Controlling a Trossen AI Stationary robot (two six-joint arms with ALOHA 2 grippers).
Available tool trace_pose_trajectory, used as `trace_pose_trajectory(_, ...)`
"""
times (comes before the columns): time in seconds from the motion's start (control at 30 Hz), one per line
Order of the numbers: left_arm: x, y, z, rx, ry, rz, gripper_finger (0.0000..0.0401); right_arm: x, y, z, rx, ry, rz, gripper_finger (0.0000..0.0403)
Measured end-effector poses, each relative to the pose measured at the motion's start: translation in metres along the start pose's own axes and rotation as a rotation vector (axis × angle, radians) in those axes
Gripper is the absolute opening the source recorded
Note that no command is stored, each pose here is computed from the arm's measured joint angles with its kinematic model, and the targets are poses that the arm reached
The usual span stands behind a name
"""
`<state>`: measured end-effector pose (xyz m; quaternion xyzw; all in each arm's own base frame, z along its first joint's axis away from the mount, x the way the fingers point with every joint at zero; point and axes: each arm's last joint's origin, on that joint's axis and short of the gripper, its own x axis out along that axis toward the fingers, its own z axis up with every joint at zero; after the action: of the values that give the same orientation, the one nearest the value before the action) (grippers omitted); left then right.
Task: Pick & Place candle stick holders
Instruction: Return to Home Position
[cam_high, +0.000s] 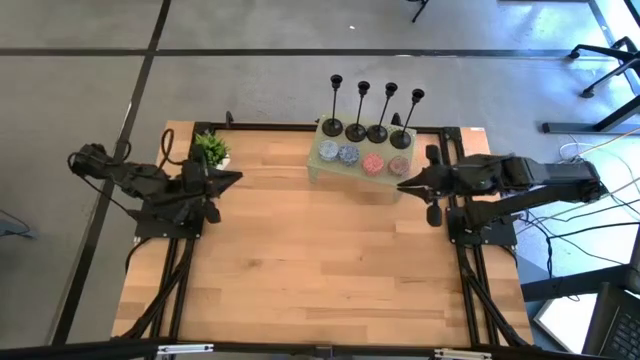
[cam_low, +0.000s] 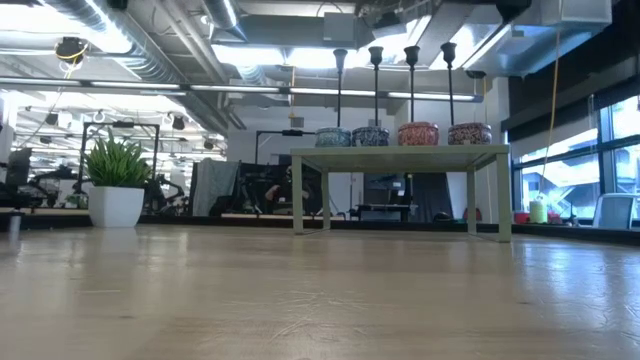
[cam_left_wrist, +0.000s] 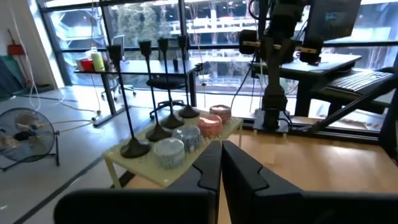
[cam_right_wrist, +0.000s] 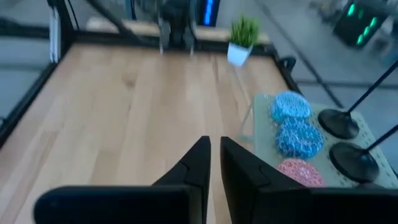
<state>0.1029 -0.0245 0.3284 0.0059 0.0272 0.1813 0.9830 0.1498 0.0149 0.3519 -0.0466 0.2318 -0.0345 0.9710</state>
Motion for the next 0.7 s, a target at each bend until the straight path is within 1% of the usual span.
trace_pose_trajectory(0.13, -0.002, 0.002, -0.031, -0.020, -0.036, -0.013, 0.0003, 0.001, 0.001, -0.030, -0.010, -0.146, 0.001, 0.0039)
trace_pose_trajectory(0.27, -0.001, 0.000, -0.053, -0.034, -0.095, -0.095, 0.0002, 0.008, 0.003, -0.062, -0.030, -0.212, 0.003, 0.0039)
trace_pose_trajectory(0.33, 0.001, -0.003, -0.064, -0.012, -0.147, -0.131, 0.0002, 0.013, 0.003, -0.077, -0.031, -0.235, -0.006, 0.0039)
trace_pose_trajectory(0.4, 0.004, -0.004, -0.071, 0.012, -0.217, -0.135, 0.0002, 0.018, 0.003, -0.091, -0.026, -0.255, -0.016, 0.0039)
trace_pose_trajectory(0.47, 0.005, -0.001, -0.076, 0.027, -0.260, -0.100, 0.0002, 0.021, 0.002, -0.103, -0.017, -0.270, -0.028, 0.0039)
trace_pose_trajectory(0.53, 0.006, 0.004, -0.077, 0.027, -0.268, -0.066, 0.0002, 0.022, 0.001, -0.111, -0.007, -0.279, -0.039, 0.0039)
trace_pose_trajectory(0.6, 0.006, 0.008, -0.081, 0.010, -0.253, -0.055, 0.0002, 0.020, 0.000, -0.117, 0.016, -0.290, -0.046, 0.0039)
trace_pose_trajectory(0.7, 0.007, 0.011, -0.088, -0.019, -0.240, -0.090, 0.0002, 0.017, -0.001, -0.123, 0.029, -0.321, -0.045, 0.0039)
